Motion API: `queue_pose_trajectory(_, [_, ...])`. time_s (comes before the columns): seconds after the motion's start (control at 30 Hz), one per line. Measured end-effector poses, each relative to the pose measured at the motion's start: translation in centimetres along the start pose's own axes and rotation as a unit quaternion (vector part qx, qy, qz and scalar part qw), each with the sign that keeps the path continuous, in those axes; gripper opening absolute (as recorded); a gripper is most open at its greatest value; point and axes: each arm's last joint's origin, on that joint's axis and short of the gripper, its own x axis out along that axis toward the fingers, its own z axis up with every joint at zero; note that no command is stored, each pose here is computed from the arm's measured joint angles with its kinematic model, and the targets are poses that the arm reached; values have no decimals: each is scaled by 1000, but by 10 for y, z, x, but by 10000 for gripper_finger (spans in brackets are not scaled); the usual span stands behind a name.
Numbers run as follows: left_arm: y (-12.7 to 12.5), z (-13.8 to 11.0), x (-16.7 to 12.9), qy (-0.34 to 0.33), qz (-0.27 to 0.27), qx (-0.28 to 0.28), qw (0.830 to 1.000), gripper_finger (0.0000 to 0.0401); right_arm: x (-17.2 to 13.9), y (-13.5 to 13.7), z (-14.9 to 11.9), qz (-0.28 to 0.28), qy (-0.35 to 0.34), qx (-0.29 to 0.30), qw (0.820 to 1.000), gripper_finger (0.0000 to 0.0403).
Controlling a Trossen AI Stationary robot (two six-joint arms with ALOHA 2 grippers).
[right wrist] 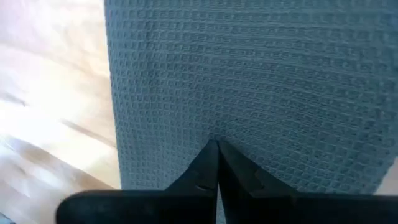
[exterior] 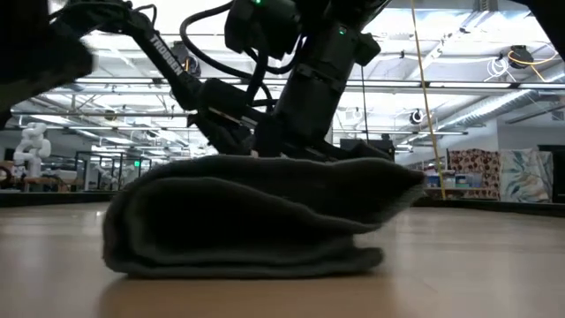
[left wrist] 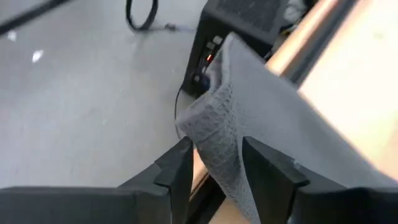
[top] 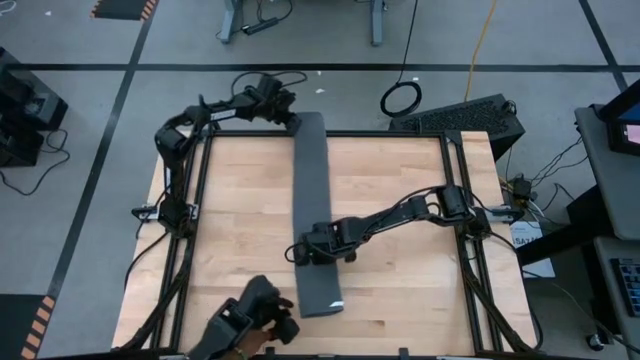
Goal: Roll towel into tight, uniform cylinder
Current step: Roll the towel
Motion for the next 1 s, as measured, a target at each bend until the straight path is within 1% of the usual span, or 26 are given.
queue_pose_trajectory(0.1, [-15, 9, 2, -9, -8, 16, 1000, 142, 0, 1, 1, 6, -19, 37, 999, 0])
queue_pose_trajectory(0.17, [-22, 16, 1, 0, -3, 10, 1000, 141, 0, 2, 1, 10, -21, 44, 999, 0])
queue_pose_trajectory(0.3, [-28, 32, -10, 23, -8, -24, 999, 141, -1, 2, 2, 10, -21, 31, 999, 0])
queue_pose_trajectory(0.4, [-30, 43, -23, 45, -11, -12, 999, 141, -9, 5, 3, 19, -19, 13, 1000, 0])
queue_pose_trajectory(0.5, [-30, 52, -39, 75, -11, -4, 997, 141, -21, 8, 8, 29, -9, -19, 999, 0])
queue_pose_trajectory(0.6, [-31, 58, -61, 104, -29, -14, 994, 141, -36, 9, 14, 34, 16, -87, 996, 0])
queue_pose_trajectory(0.67, [-33, 61, -76, 101, -51, -21, 993, 141, -53, 11, 19, 45, 34, -140, 989, 0])
queue_pose_trajectory(0.73, [-37, 60, -93, 106, -87, -25, 990, 141, -70, 9, 23, 43, 37, -206, 977, 0])
queue_pose_trajectory(0.77, [-41, 59, -100, 109, -101, -24, 989, 141, -78, 8, 25, 44, 34, -241, 969, 0])
queue_pose_trajectory(0.83, [-50, 56, -113, 122, -126, -20, 984, 141, -93, 4, 27, 29, 30, -311, 949, 0])
queue_pose_trajectory(0.9, [-60, 49, -126, 142, -143, -21, 979, 141, -105, 0, 29, 21, 29, -383, 923, 0])
queue_pose_trajectory(1.0, [-84, 37, -139, 151, -169, -6, 974, 141, -120, -4, 30, 8, 16, -487, 873, 0])
